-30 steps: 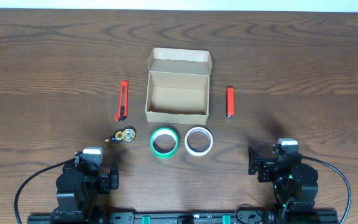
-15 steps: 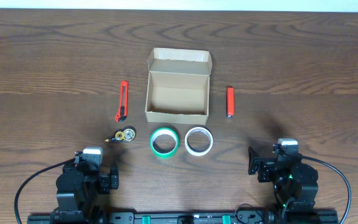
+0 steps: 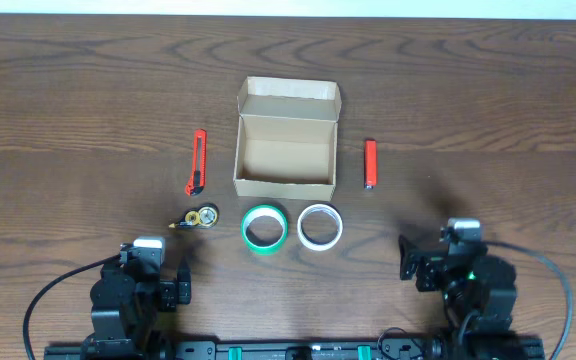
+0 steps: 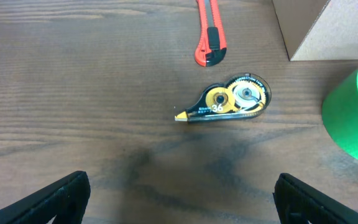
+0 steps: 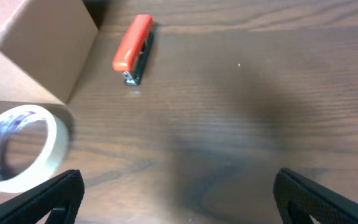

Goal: Pack container
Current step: 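Reach the right gripper to the red stapler and grasp it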

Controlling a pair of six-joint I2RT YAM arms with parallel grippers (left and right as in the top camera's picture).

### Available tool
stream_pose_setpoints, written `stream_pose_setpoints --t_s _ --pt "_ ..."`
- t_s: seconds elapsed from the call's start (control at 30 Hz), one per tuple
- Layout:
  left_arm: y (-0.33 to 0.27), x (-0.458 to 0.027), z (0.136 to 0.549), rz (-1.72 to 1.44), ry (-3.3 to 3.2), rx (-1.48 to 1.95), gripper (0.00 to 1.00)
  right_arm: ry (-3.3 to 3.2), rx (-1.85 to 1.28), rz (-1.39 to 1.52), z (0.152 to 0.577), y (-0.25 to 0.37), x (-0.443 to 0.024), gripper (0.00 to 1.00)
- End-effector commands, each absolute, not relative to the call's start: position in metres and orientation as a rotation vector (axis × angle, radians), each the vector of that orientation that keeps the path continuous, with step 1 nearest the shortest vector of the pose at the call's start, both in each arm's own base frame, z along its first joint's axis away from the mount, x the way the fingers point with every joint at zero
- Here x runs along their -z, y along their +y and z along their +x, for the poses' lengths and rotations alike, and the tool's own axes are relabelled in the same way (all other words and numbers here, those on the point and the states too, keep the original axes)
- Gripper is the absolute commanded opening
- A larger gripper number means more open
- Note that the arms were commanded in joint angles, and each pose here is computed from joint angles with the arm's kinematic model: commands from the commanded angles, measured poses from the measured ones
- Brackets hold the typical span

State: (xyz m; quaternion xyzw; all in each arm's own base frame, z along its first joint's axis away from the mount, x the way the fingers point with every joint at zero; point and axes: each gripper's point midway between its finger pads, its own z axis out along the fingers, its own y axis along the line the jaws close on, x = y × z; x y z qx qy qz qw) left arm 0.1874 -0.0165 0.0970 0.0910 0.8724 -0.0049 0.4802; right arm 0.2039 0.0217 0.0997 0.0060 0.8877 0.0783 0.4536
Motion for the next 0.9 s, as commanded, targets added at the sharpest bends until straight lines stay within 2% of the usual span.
stream_pose_setpoints --t_s 0.0,0.2,0.4,0.6,0.87 --pt "-0.012 -0.095 0.187 0.213 2.132 -0.018 0.95 2.181 -0.228 0.006 0.217 0.026 -0.151 0.99" --pt "-0.012 -0.095 0.187 0.213 2.132 -0.018 0.95 2.359 -0.247 -0.006 0.251 0.03 -0.206 0.99" --pt "-0.012 -0.095 0.187 0.213 2.132 -0.018 0.95 2.516 -0.238 -0.051 0.303 0.043 -0.23 0.99" --pt "-0.012 -0.095 0.187 0.213 2.132 -0.018 0.95 2.643 -0.141 0.004 0.352 0.059 -0.213 0.99" --pt "-0.012 -0.095 0.187 0.213 2.132 -0.018 0.95 2.767 -0.094 0.192 0.382 0.066 -0.155 0.99"
